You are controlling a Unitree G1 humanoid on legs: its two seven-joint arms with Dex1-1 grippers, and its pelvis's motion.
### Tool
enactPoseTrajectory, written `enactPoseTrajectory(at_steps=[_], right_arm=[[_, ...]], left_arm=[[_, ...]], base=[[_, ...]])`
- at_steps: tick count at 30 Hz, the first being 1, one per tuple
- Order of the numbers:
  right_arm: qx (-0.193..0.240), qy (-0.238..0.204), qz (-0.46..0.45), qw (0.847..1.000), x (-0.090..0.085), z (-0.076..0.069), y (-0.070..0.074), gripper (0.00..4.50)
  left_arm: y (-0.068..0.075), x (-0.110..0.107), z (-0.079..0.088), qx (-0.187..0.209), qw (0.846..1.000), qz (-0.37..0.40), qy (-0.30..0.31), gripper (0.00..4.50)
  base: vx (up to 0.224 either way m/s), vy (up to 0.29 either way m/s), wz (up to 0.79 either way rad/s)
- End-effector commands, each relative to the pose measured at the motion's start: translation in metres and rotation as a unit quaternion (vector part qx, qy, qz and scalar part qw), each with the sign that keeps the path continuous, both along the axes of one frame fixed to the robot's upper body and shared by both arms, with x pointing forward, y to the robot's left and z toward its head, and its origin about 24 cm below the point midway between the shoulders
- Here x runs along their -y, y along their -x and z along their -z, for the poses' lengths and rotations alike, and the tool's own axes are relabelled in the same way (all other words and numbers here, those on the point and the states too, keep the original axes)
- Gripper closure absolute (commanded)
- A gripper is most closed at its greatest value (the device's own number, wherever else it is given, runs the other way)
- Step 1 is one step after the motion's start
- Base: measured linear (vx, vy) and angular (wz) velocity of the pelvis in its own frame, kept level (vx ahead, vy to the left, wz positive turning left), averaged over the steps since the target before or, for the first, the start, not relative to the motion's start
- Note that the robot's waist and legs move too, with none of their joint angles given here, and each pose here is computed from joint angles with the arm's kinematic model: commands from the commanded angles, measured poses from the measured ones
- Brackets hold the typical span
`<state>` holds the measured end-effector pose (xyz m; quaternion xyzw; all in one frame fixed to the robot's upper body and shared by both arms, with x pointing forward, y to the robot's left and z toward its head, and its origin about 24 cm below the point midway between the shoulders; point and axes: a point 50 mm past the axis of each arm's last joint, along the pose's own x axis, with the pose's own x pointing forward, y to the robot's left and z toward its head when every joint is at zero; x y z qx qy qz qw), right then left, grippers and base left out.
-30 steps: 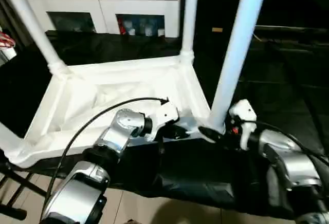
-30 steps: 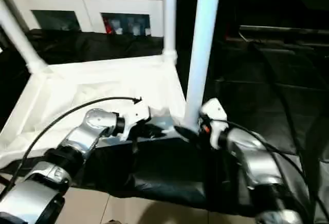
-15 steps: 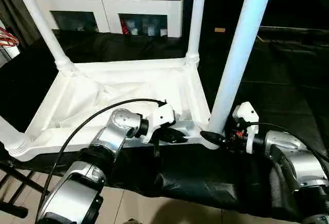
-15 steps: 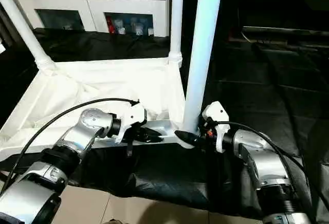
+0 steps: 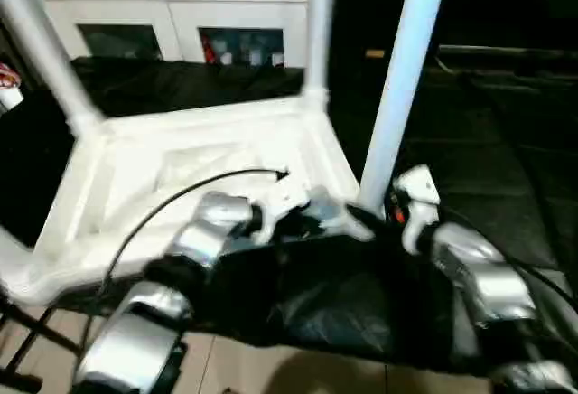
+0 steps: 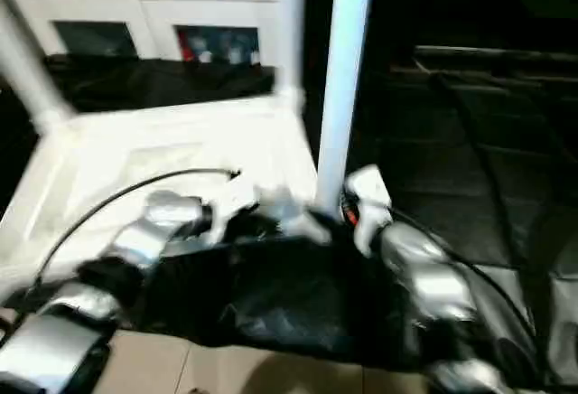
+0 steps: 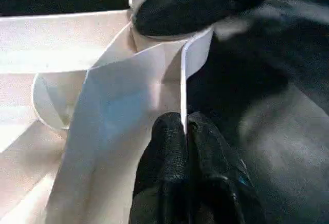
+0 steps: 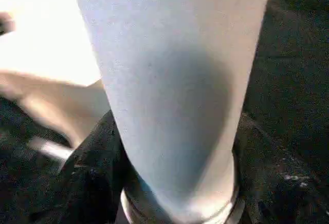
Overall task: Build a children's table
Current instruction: Rotate leg to tighten
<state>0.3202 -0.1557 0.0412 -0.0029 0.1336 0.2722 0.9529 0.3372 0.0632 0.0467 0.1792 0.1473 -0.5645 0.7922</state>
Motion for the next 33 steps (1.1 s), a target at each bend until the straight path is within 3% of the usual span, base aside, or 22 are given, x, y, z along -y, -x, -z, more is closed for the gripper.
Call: enactPoseTrajectory(at_steps=[1,8,9,12,15,16,23,30,31,33], right_arm=[[-0.04,-0.009,-0.01,0.999,-0.035,0.016,0.002,1.93],[-0.011,-0.014,0.016,1.0,-0.061,0.012,-0.009,1.93],[-0.013,-0.034,0.002,0.999,-0.061,0.009,-0.009,1.58],[-0.014,-0.06,-0.011,0.998,-0.054,0.004,-0.009,1.18],[0.002,-0.034,-0.037,0.999,-0.044,-0.001,-0.008,1.03],[0.003,-0.032,-0.039,0.999,-0.043,-0.001,-0.008,0.77],[0.012,0.022,-0.18,0.983,-0.014,-0.007,0.018,0.77],[-0.012,0.021,-0.255,0.967,-0.008,-0.008,0.032,0.77],[-0.023,0.014,-0.285,0.958,-0.007,-0.009,0.036,0.92],[-0.027,0.013,-0.294,0.955,-0.007,-0.009,0.037,1.11]], left_arm=[[-0.001,0.036,-0.021,0.035,0.998,0.02,0.038,4.5],[0.003,0.054,-0.022,0.041,0.998,0.025,0.045,4.5],[0.003,0.053,-0.022,0.042,0.998,0.031,0.044,4.5],[0.003,0.048,-0.022,0.041,0.997,0.042,0.043,4.5],[0.004,0.041,-0.022,0.039,0.997,0.058,0.045,4.5],[0.004,0.04,-0.022,0.038,0.996,0.059,0.045,4.5],[0.012,0.021,-0.022,0.02,0.991,0.123,0.05,4.5],[0.012,0.003,-0.021,0.011,0.989,0.141,0.039,4.5],[0.011,-0.005,-0.021,0.008,0.99,0.141,0.03,4.5],[0.011,-0.008,-0.022,0.006,0.99,0.141,0.027,4.5]], base=[[0.0,0.0,0.0],[0.0,0.0,0.0],[0.0,0.0,0.0],[0.0,0.0,0.0],[0.0,0.0,0.0],[0.0,0.0,0.0],[0.0,0.0,0.0],[0.0,0.0,0.0],[0.0,0.0,0.0],[0.0,0.0,0.0]])
